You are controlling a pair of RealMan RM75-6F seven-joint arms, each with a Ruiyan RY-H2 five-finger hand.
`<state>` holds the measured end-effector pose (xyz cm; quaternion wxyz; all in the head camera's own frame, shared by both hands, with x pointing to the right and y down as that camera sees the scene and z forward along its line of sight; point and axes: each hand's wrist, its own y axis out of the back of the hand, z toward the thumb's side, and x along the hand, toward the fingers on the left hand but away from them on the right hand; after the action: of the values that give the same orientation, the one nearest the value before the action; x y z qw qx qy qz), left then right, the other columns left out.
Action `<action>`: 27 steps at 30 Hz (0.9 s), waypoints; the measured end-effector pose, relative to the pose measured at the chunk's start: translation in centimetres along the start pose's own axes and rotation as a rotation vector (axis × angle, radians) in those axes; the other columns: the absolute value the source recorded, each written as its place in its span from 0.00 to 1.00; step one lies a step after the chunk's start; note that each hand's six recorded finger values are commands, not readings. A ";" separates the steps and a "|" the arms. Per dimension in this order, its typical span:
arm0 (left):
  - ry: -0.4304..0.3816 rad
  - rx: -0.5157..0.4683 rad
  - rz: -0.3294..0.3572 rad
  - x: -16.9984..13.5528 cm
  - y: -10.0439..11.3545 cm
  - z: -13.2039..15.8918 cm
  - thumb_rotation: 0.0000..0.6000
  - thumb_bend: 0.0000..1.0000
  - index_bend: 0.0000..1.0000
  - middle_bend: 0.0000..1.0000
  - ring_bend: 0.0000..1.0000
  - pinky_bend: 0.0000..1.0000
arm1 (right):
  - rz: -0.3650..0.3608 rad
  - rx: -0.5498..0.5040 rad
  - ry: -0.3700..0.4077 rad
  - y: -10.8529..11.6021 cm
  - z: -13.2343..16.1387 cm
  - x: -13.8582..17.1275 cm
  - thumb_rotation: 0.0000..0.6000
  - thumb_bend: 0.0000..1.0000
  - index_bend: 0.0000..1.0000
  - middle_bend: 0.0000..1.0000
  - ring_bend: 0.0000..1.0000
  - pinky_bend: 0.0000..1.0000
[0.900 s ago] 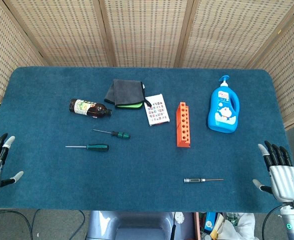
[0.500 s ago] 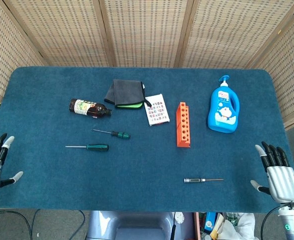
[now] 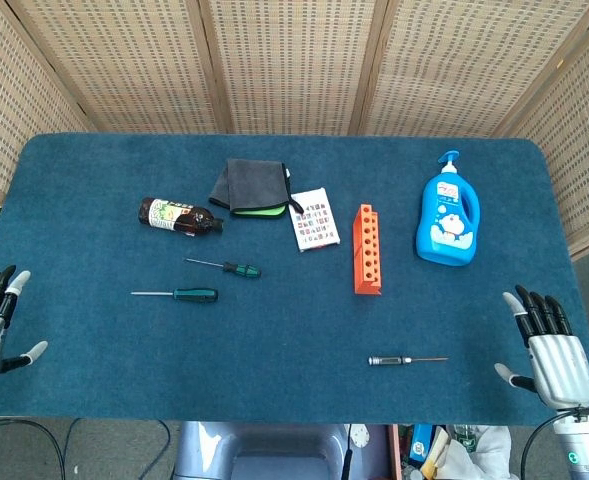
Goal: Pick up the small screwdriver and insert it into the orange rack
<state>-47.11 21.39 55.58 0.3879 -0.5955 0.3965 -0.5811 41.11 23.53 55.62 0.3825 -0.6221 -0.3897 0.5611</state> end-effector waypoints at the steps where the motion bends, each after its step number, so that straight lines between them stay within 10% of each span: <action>1: -0.002 0.000 0.001 0.0 0.0 0.1 1.00 0.00 0.00 0.00 0.00 0.00 | 0.000 -0.004 0.006 0.0 0.1 0.0 1.00 0.10 0.05 0.00 0.00 0.00; 12: -0.006 -0.007 0.017 -0.3 0.5 0.1 1.00 0.00 0.00 0.00 0.00 0.00 | 0.027 -0.070 0.123 -2.2 4.0 -0.4 1.00 0.10 0.32 0.00 0.00 0.00; 27: -0.015 -0.004 0.013 -0.3 0.4 0.3 1.00 0.00 0.00 0.00 0.00 0.00 | 0.171 -0.124 0.252 -9.6 11.7 -2.2 1.00 0.21 0.42 0.02 0.00 0.00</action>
<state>-46.85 21.53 55.13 0.3935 -0.5980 0.3988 -0.5732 28.82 25.82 64.32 0.3399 -0.7410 -0.3182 0.4838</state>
